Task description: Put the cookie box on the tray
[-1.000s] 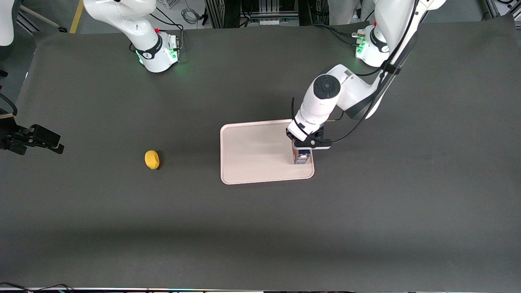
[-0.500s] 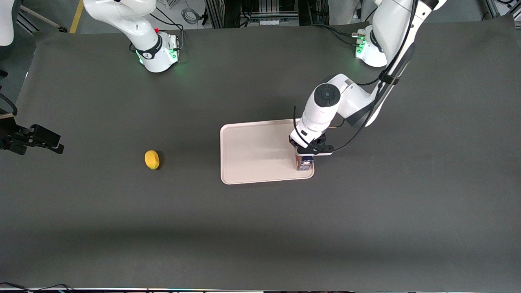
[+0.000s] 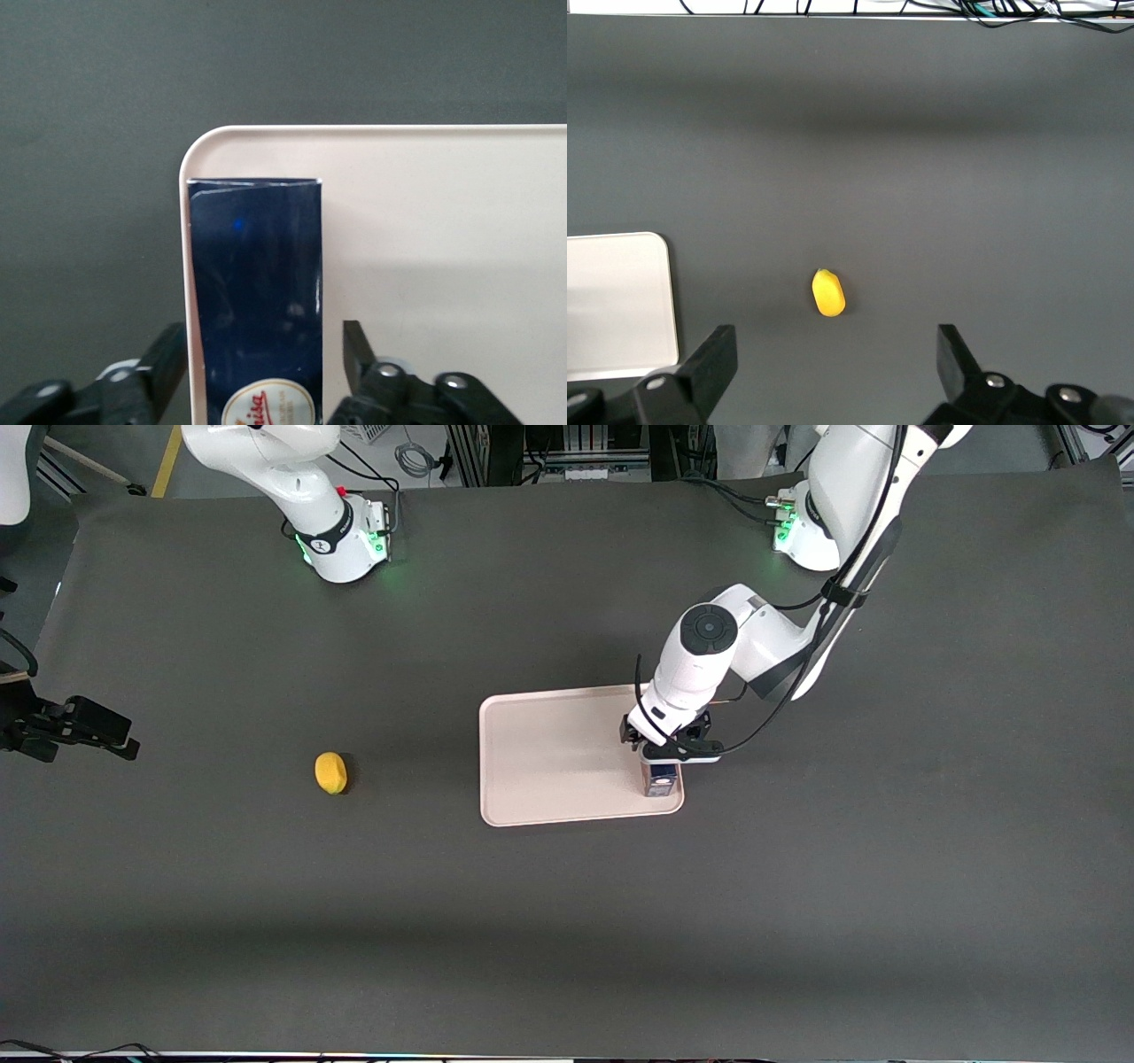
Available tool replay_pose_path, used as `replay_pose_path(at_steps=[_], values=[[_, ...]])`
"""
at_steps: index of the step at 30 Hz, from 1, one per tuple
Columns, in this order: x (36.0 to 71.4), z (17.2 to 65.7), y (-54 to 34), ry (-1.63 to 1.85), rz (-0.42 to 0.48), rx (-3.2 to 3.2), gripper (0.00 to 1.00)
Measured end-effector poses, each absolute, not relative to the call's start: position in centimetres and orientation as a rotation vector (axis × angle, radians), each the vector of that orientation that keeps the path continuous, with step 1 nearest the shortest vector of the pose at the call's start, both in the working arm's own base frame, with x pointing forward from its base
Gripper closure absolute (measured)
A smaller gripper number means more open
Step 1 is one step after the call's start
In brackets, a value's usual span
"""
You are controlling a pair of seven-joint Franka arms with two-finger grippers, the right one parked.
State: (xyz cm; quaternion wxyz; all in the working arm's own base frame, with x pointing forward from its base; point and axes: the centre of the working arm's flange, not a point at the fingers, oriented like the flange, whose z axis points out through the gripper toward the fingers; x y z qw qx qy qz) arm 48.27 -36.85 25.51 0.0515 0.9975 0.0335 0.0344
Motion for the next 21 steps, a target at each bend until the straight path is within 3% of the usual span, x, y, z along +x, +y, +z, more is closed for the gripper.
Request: replay_pose_path(at_steps=[3, 12, 21], values=[[48.3, 25.5, -36.8, 0.103, 0.105, 3.035, 0.00], [48.9, 26.2, -37.1, 0.109, 0.128, 3.023, 0.00], [51.8, 30.0, -37.0, 0.134, 0.242, 2.982, 0.00]])
